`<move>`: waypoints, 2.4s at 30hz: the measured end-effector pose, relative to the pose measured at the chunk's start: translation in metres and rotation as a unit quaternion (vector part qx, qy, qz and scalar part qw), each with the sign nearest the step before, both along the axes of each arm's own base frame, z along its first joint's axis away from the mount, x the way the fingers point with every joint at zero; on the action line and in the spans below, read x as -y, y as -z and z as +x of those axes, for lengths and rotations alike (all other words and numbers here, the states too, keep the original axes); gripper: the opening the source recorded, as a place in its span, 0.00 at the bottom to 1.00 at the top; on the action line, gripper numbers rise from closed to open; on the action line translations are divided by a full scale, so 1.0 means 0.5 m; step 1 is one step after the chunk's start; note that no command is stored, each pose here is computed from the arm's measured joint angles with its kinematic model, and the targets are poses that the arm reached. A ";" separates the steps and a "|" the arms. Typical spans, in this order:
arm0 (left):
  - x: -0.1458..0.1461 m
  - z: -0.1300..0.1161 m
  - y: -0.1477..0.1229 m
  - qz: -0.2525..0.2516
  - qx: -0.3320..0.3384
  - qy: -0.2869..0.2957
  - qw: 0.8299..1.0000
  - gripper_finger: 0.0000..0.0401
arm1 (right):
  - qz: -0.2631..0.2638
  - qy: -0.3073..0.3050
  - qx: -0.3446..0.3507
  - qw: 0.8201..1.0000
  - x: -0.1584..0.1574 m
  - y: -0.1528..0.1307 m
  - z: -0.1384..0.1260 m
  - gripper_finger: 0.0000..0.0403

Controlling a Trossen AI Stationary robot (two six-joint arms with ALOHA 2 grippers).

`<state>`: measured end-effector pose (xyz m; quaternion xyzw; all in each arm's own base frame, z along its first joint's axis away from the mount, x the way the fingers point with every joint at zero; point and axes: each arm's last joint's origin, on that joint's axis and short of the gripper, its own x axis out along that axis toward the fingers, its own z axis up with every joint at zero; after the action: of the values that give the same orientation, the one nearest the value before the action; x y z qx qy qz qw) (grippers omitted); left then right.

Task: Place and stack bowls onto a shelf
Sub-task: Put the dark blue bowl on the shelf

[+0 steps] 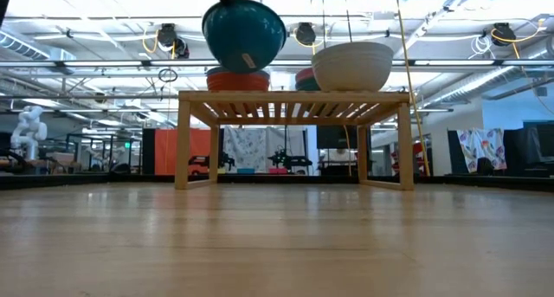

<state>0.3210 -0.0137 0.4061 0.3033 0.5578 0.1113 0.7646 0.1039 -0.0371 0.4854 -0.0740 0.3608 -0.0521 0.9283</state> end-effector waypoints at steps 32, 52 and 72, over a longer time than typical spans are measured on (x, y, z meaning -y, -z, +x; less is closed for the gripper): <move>-0.056 0.053 0.064 -0.032 -0.067 -0.017 0.997 0.03 | 0.000 0.000 0.000 1.000 0.000 0.000 0.000 0.19; -0.069 0.049 0.065 -0.096 -0.067 -0.021 0.993 0.03 | 0.000 0.000 0.000 1.000 0.000 0.000 0.000 0.19; -0.073 0.050 0.067 -0.129 -0.042 -0.071 0.988 0.12 | 0.000 0.000 0.000 1.000 0.000 0.000 0.000 0.19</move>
<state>0.3460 0.0227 0.3724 0.1660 0.6195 0.0789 0.7632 0.1037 -0.0371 0.4855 -0.0741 0.3608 -0.0520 0.9282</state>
